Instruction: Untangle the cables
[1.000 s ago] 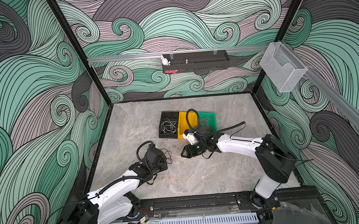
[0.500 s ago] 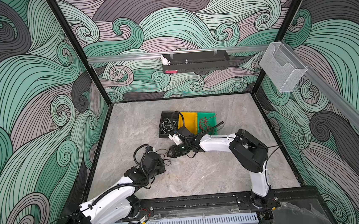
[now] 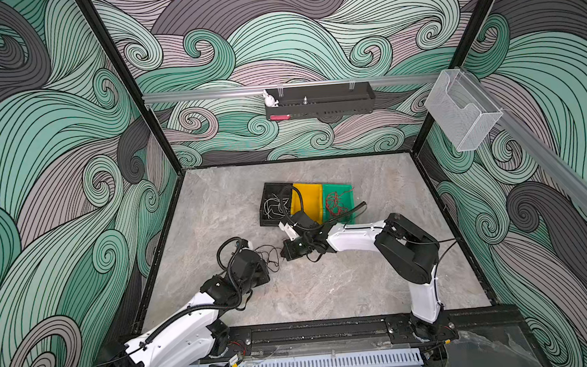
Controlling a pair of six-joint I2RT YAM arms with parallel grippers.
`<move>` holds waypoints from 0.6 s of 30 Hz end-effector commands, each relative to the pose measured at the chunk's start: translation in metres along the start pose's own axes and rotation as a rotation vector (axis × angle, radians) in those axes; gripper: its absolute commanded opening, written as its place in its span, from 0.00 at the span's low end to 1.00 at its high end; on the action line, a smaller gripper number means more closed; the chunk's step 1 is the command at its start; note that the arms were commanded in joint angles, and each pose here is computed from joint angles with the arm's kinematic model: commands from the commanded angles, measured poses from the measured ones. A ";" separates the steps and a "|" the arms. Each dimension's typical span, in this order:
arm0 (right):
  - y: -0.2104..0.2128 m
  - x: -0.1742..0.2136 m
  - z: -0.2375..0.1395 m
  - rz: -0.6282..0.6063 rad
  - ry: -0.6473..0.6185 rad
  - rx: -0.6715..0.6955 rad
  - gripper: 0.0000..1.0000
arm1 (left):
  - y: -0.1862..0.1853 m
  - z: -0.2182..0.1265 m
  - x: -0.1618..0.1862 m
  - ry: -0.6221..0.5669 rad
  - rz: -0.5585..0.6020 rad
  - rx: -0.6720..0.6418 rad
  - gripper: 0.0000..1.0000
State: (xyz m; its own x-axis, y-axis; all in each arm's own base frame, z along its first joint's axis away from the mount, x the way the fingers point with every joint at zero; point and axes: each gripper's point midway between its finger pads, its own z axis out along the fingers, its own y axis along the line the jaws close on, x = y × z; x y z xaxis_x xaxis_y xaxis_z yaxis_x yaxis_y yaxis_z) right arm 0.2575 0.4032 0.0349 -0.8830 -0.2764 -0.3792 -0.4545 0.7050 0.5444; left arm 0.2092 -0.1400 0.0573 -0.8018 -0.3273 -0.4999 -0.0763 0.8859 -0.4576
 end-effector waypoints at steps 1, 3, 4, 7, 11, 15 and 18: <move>-0.006 -0.008 -0.019 -0.024 -0.053 0.040 0.00 | 0.007 -0.003 -0.003 -0.024 -0.022 -0.016 0.00; -0.009 -0.008 -0.027 -0.026 -0.064 0.052 0.00 | 0.007 -0.004 -0.003 -0.032 -0.024 -0.014 0.00; -0.010 -0.008 -0.032 -0.028 -0.071 0.058 0.00 | 0.008 -0.004 -0.003 -0.034 -0.026 -0.015 0.00; -0.017 -0.009 -0.046 -0.028 -0.095 0.080 0.00 | 0.010 -0.005 -0.002 -0.032 -0.029 -0.020 0.00; -0.037 -0.005 -0.064 0.004 -0.106 0.113 0.00 | 0.013 -0.008 -0.002 -0.037 -0.037 -0.025 0.00; -0.059 0.000 -0.086 0.028 -0.127 0.164 0.00 | 0.015 -0.011 -0.004 -0.057 -0.039 -0.033 0.00; -0.075 0.002 -0.105 0.056 -0.159 0.185 0.00 | 0.017 -0.015 -0.009 -0.089 -0.044 -0.035 0.00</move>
State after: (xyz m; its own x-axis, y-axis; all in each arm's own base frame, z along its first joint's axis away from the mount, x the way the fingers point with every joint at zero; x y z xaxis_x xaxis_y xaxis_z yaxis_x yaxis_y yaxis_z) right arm 0.2756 0.3017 0.0697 -0.8751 -0.1485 -0.4605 -0.3794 0.8014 0.4625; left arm 0.2062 -0.1294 0.0664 -0.7624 -0.3705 -0.5305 -0.0904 0.8728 -0.4796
